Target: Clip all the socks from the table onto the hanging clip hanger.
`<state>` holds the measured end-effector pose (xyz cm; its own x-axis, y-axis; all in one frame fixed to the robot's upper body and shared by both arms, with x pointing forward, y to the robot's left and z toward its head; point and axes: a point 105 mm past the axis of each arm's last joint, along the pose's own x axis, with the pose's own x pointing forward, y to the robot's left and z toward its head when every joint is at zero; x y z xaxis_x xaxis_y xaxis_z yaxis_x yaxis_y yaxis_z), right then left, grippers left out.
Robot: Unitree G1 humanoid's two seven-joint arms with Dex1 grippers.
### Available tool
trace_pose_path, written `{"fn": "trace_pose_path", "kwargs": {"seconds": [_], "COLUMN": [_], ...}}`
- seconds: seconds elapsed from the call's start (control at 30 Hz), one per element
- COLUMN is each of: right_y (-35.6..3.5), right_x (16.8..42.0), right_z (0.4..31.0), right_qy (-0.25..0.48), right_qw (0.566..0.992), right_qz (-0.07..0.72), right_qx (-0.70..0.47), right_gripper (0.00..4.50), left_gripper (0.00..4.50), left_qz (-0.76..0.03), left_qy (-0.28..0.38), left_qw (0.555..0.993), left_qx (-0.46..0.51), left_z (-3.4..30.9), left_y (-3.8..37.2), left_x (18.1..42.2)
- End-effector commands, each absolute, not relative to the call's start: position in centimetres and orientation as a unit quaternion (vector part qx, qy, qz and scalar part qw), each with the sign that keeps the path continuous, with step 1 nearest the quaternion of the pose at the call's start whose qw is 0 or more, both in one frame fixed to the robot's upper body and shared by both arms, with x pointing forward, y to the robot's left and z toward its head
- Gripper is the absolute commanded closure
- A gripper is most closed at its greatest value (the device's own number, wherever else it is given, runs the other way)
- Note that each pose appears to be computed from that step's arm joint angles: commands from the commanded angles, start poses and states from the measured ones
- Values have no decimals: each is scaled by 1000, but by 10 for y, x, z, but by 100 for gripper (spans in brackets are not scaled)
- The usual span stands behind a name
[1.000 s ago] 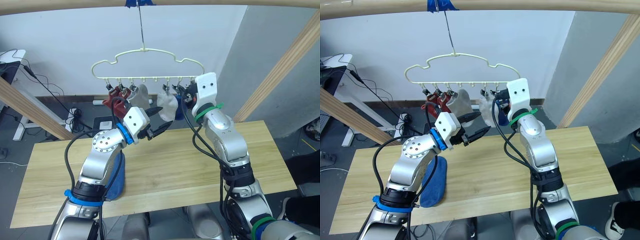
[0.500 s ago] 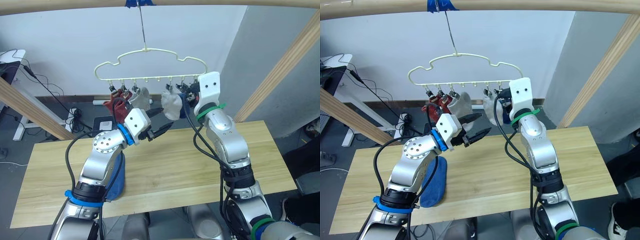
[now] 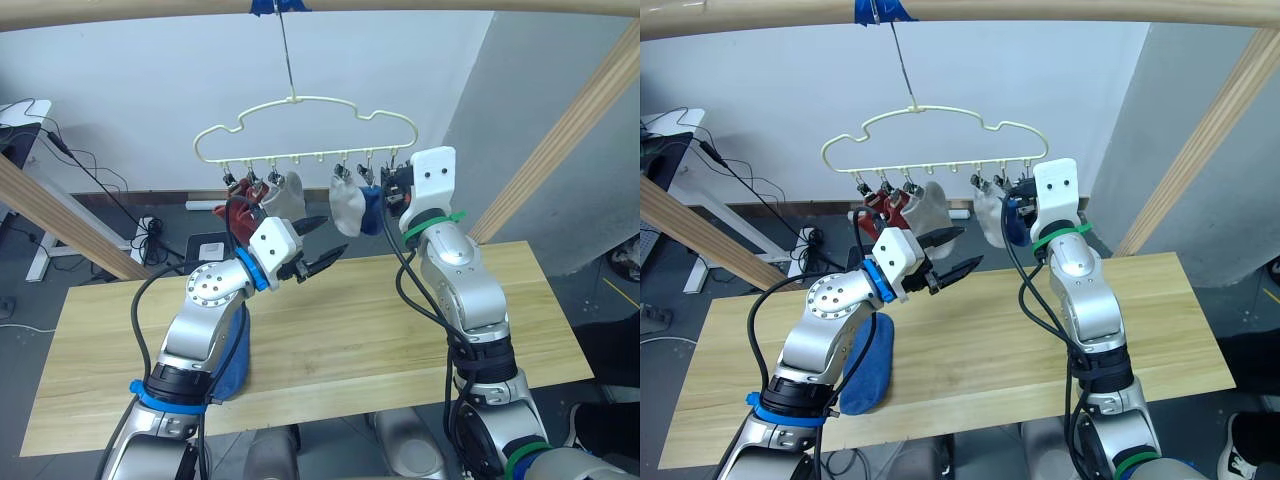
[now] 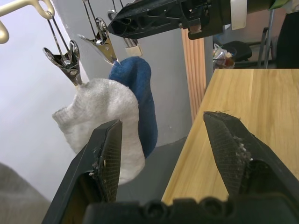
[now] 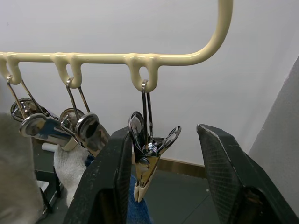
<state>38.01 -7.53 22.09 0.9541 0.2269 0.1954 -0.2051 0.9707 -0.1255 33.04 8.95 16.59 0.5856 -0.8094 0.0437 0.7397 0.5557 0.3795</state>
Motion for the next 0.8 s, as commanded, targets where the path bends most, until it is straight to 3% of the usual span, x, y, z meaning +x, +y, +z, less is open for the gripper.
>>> {"fn": "trace_pose_path", "kwargs": {"seconds": [0.03,0.8], "right_y": [-75,-69], "right_x": [374,373], "right_z": [238,242], "right_qy": [-136,-131], "right_qw": [984,983], "right_qz": [109,128], "right_qx": [-42,7], "right_gripper": [228,228], "left_gripper": [146,146], "left_qz": [-449,-452], "left_qy": [-130,-129], "left_qw": [867,866], "left_qx": [172,174], "left_z": [175,173], "left_y": [86,84], "left_x": [326,326]}}
